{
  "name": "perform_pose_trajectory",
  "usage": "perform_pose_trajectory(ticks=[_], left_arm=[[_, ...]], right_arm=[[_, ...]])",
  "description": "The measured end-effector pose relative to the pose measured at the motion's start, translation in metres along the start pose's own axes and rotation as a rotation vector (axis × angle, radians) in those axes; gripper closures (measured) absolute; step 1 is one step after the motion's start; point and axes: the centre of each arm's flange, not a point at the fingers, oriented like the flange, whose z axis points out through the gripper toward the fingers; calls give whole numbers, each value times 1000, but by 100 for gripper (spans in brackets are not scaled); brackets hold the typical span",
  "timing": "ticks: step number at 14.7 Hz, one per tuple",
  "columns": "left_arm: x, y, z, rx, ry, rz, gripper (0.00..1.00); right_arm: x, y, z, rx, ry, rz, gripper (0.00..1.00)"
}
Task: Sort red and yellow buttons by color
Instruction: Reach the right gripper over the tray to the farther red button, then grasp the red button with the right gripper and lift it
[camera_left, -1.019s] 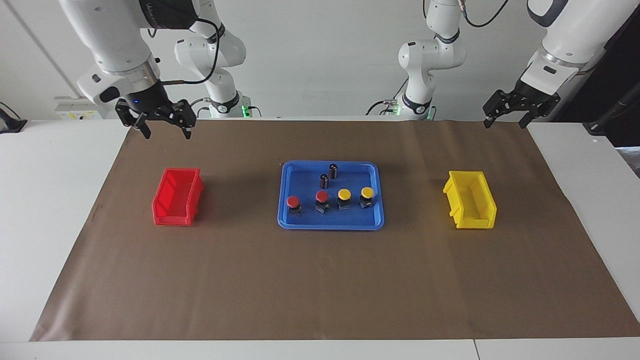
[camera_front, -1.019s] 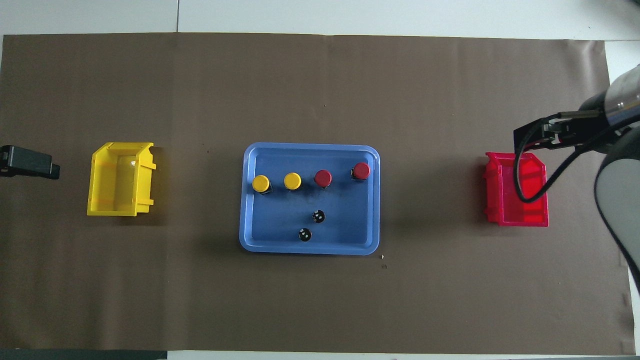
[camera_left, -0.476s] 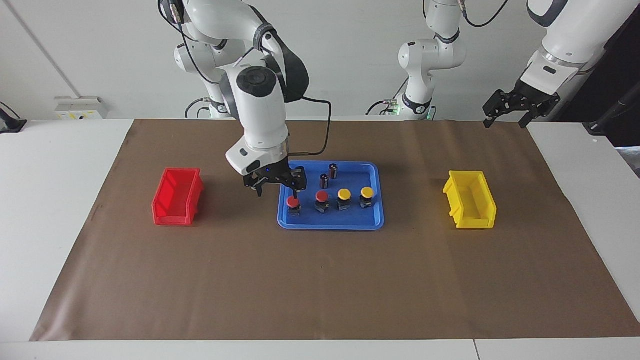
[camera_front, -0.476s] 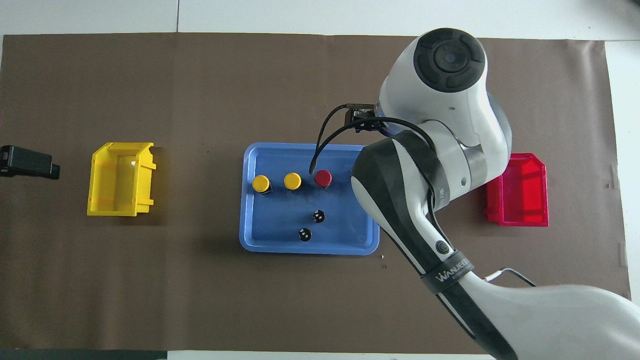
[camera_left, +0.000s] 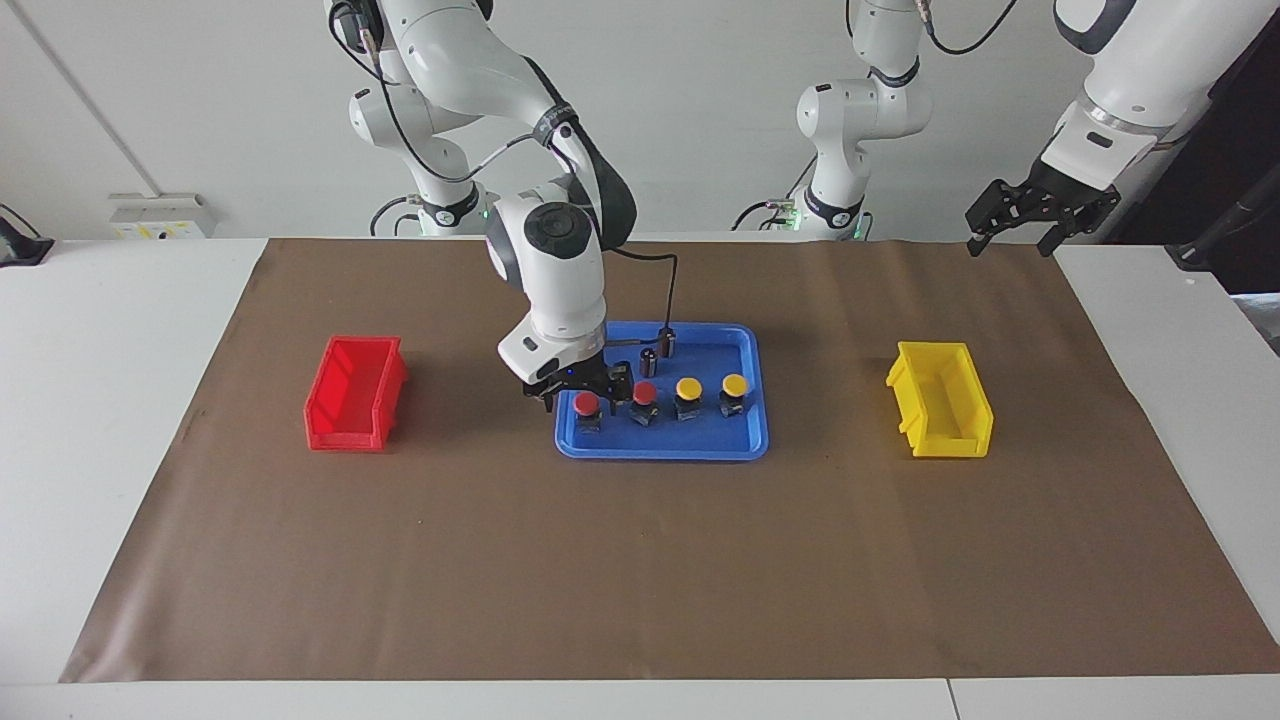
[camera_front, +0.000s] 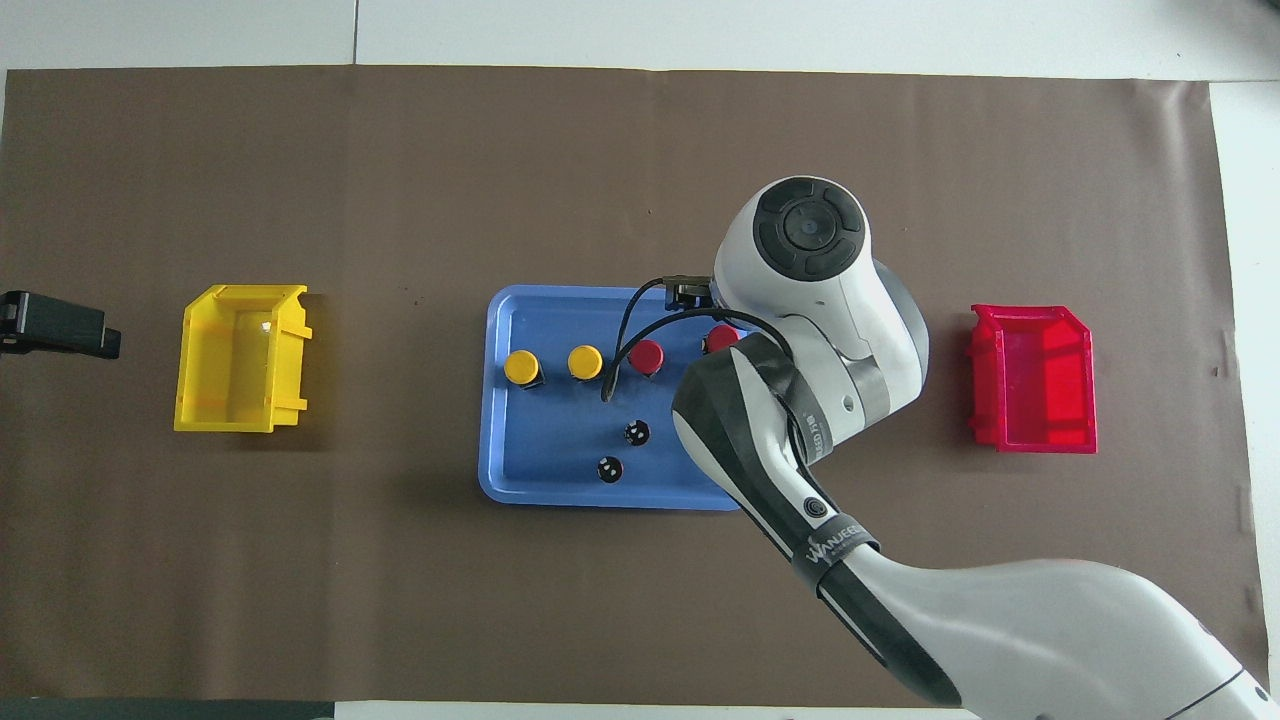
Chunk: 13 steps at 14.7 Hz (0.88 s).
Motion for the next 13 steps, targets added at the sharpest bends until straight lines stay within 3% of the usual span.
perform_pose_trajectory(ticks=[6, 8, 11, 12, 13], left_arm=[[-6, 20, -7, 6, 11, 35, 0], [-7, 19, -6, 6, 8, 34, 0], [-7, 16, -4, 5, 3, 27, 0], [-7, 15, -3, 5, 1, 25, 0], [-7, 14, -1, 5, -2, 22, 0]], right_arm=[[-19, -6, 20, 5, 3, -24, 13], [-21, -6, 24, 6, 3, -25, 23], [-26, -5, 34, 5, 1, -29, 30], [-28, -6, 35, 5, 0, -32, 37], [-28, -6, 35, 5, 0, -32, 50]])
